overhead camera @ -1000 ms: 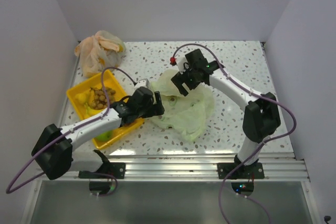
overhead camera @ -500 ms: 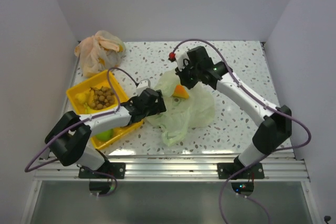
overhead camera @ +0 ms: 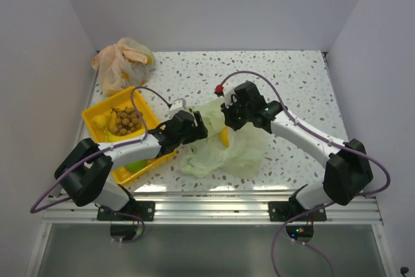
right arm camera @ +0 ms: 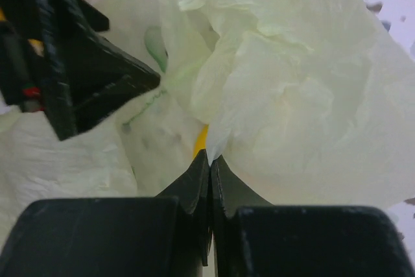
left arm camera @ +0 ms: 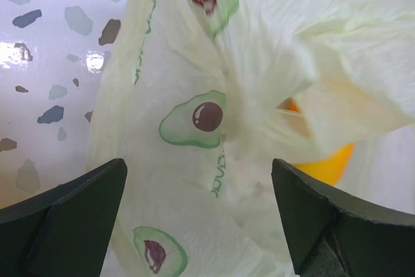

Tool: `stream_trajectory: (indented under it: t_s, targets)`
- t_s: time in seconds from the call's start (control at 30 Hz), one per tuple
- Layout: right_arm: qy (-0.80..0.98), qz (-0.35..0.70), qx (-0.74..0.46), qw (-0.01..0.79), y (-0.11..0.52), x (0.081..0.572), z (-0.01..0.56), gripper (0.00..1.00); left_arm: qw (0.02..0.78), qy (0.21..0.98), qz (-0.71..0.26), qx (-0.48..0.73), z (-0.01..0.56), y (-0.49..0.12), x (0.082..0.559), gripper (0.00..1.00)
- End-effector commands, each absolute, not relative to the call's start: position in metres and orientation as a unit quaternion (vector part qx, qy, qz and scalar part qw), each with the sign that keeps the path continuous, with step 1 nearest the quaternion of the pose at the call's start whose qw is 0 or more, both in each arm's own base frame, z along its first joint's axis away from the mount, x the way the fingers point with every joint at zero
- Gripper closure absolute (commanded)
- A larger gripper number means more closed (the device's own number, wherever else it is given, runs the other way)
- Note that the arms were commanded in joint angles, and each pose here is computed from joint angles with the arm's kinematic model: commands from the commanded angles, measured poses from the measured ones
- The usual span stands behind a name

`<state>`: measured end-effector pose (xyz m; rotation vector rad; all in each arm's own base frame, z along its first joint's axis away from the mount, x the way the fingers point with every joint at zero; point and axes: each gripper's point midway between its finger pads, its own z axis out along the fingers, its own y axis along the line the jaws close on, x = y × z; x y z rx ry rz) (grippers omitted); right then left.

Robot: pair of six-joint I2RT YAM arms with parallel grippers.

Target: Untie the knot of the plastic bag and take out the fruit

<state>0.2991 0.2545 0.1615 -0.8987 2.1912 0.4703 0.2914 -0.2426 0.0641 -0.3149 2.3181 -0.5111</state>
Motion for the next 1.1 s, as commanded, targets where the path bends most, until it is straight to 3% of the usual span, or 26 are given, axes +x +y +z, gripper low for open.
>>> stream_trajectory:
  t_s: [0.0,0.3,0.57,1.07]
  targets:
    - [0.86,0.163,-0.301,0.379,0.245,0.313,0.149,1.0,0.373,0.89,-0.231,-0.123,0.08,-0.252,0.288,0.0]
    - [0.915,0.101,-0.122,0.371,0.168,0.336,0.109,1.0,0.39,0.88,-0.26,-0.077,0.108,-0.291,0.266,0.0]
    - [0.925,0.11,-0.05,0.359,0.164,0.344,0.1,1.0,0.406,0.883,-0.232,-0.037,0.115,-0.319,0.269,0.0]
    - [0.873,0.241,0.026,0.422,0.189,0.356,0.18,1.0,0.434,0.879,-0.192,-0.034,0.125,-0.327,0.288,0.01]
